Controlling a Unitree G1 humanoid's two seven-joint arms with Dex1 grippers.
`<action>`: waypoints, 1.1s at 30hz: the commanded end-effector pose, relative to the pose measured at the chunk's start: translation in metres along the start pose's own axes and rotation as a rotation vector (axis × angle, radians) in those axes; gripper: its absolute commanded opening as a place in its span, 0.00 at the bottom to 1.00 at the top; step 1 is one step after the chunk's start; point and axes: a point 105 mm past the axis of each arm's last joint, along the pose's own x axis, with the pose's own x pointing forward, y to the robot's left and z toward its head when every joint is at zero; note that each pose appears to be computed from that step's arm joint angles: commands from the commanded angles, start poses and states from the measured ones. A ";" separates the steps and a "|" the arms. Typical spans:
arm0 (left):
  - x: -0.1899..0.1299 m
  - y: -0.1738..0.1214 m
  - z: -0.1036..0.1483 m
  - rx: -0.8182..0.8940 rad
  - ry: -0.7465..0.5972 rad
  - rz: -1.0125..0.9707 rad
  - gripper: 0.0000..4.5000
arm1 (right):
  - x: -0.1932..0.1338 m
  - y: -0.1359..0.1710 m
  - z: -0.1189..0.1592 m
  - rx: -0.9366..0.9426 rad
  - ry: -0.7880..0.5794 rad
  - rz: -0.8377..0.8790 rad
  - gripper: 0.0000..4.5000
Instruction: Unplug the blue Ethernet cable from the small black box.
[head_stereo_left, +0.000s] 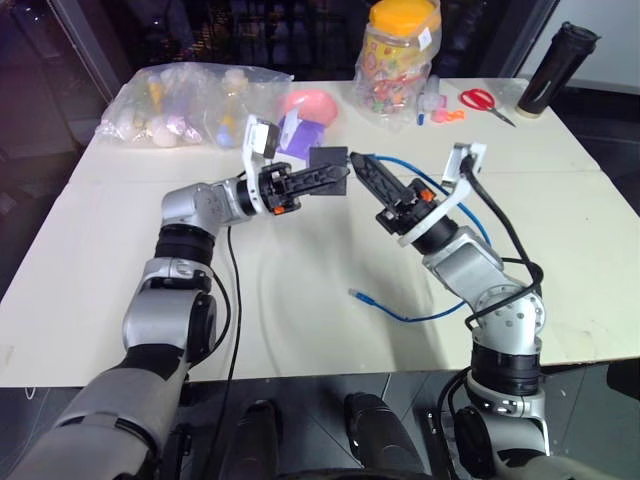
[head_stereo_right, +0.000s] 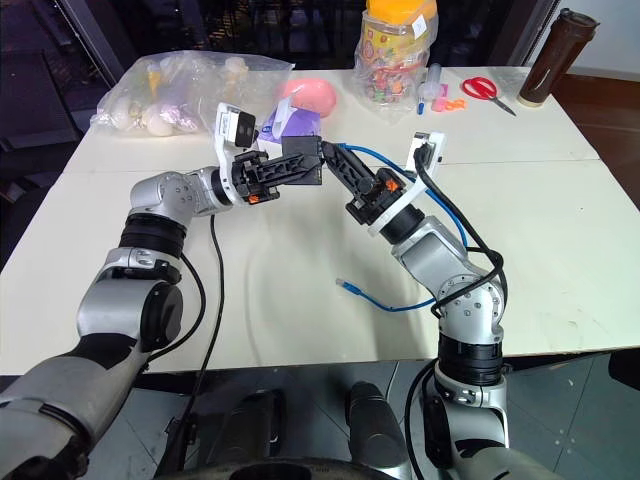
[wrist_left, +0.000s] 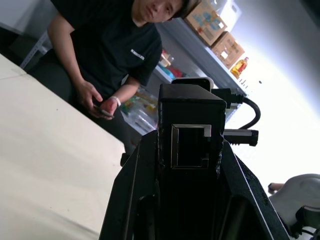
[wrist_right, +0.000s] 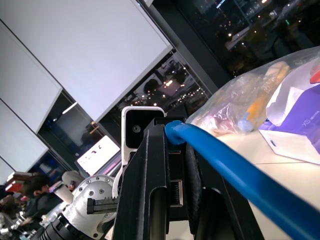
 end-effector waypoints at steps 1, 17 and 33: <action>0.001 -0.009 0.009 0.048 -0.014 -0.030 0.12 | -0.001 0.004 0.005 -0.037 -0.015 0.019 0.49; 0.001 -0.007 0.008 0.053 -0.005 -0.022 0.12 | -0.001 0.008 0.003 -0.014 -0.017 0.056 0.29; -0.004 -0.003 0.003 0.070 0.001 0.017 0.12 | 0.001 0.005 0.000 0.030 -0.043 0.034 0.01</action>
